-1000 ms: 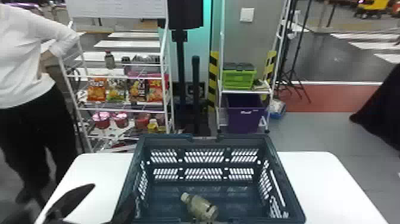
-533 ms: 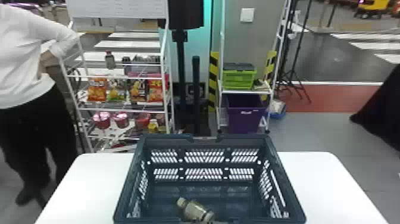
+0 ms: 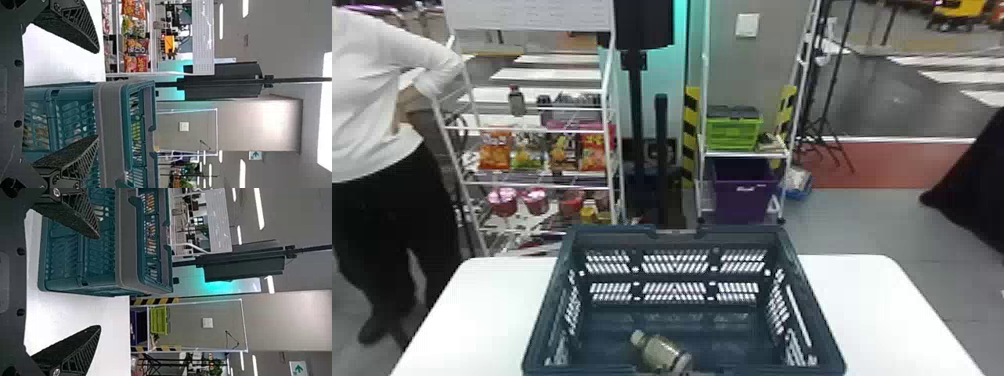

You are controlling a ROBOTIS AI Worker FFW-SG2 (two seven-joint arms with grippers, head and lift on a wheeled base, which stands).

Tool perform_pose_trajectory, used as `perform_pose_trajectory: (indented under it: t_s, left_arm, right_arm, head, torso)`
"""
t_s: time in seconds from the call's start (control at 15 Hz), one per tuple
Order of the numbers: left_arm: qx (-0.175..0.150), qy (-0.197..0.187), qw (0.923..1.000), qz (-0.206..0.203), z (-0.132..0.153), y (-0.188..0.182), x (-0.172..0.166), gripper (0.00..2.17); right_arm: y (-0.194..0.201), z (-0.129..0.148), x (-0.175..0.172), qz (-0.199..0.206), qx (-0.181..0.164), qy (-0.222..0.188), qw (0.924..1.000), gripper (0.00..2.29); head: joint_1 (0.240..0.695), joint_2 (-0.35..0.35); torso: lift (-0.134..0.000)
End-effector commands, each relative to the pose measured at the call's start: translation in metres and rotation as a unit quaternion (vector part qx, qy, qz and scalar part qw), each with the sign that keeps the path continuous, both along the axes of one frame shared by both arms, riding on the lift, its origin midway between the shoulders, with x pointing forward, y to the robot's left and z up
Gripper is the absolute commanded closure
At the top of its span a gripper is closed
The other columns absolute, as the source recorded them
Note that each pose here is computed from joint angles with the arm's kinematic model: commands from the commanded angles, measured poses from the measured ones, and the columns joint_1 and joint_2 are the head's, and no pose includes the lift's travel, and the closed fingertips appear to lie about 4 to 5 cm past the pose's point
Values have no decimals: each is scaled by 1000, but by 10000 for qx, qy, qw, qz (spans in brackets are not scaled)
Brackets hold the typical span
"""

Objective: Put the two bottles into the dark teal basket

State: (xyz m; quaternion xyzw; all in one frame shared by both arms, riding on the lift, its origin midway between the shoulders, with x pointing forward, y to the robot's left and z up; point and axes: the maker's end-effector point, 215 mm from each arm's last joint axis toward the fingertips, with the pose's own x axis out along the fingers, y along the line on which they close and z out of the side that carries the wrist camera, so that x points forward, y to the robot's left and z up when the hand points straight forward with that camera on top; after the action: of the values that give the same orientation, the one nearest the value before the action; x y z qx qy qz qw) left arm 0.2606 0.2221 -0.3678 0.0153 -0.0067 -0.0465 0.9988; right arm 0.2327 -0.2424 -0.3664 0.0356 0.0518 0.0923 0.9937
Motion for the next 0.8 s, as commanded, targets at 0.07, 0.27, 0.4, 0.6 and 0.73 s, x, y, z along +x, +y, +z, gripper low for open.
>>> perform_pose_trajectory:
  t_s: [0.07,0.27,0.4,0.6,0.73]
  left_arm:
    - [12,4,10000,-11,-1,-4,-2,124]
    - [16,110,9999,37,-11,-5,-6,124]
    - [16,118,9999,37,-11,-5,-6,124]
    - [22,117,9999,48,-11,-5,-6,124]
    - [22,140,9999,48,-14,-5,-7,124]
  right_arm:
    - [4,2,4,91,-18,38,9999,63]
    - [8,1,3,214,-2,50,9998,63]
    - [9,2,2,272,-18,33,9996,63]
    - [11,4,2,313,-55,-10,9995,63]
    - [11,4,2,333,-60,-11,9994,63]
  head:
    - [499,0]
    - [499,0]
    - [499,0]
    - [499,0]
    - [499,0]
  torso:
    - [0]
    - [0]
    - [0]
    - [0]
    - [0]
